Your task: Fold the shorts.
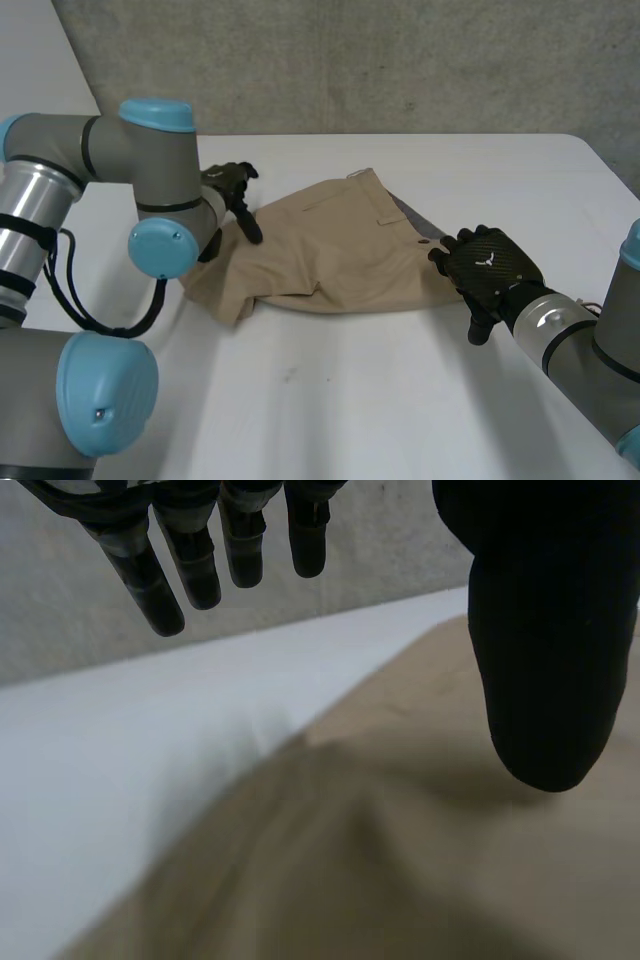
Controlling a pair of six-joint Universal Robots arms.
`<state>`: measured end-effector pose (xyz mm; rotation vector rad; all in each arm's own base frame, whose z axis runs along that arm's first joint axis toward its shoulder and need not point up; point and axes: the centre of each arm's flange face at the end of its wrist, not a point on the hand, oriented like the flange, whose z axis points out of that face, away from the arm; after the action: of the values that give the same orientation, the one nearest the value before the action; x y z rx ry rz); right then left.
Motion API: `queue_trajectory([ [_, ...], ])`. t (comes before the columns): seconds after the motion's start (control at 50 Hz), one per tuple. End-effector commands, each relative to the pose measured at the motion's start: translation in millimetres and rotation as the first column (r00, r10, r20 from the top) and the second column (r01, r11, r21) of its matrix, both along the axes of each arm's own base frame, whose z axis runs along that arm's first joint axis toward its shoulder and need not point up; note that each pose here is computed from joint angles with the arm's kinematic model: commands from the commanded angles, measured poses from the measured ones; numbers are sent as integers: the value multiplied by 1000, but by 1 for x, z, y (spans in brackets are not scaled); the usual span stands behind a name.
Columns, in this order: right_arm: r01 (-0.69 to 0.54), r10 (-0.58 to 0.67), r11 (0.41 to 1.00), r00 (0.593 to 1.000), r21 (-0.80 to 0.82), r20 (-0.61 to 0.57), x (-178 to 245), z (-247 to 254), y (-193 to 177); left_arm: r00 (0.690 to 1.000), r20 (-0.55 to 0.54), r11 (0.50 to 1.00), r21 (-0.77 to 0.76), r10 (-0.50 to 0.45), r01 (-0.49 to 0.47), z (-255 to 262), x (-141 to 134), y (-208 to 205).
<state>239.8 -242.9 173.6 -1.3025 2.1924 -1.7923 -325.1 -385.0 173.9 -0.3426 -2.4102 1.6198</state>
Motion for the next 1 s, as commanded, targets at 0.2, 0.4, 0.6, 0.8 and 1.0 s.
queue_trajectory([
  [0.2, -7, 7, 1000, 1000, 16, -1, 0, -4, 3, 996, 53, 992, 104, 66, -72, 10, 3, 28],
  [0.4, -4, 4, 1000, 1000, 21, -4, -1, -6, 3, 993, 100, 988, 131, 70, -83, 9, -2, 44],
  [0.6, -4, 4, 1000, 1000, 24, -5, -1, -7, 4, 991, 127, 988, 138, 53, -71, 28, -5, 70],
  [0.8, -5, 5, 1000, 1000, 27, -6, -1, -8, 6, 999, -5, 995, -94, 38, -38, 40, 10, 93],
  [1.0, 2, -2, 1000, 1000, 28, 6, -2, -7, 5, 978, 89, 929, -308, -188, 206, 15, 35, 130],
])
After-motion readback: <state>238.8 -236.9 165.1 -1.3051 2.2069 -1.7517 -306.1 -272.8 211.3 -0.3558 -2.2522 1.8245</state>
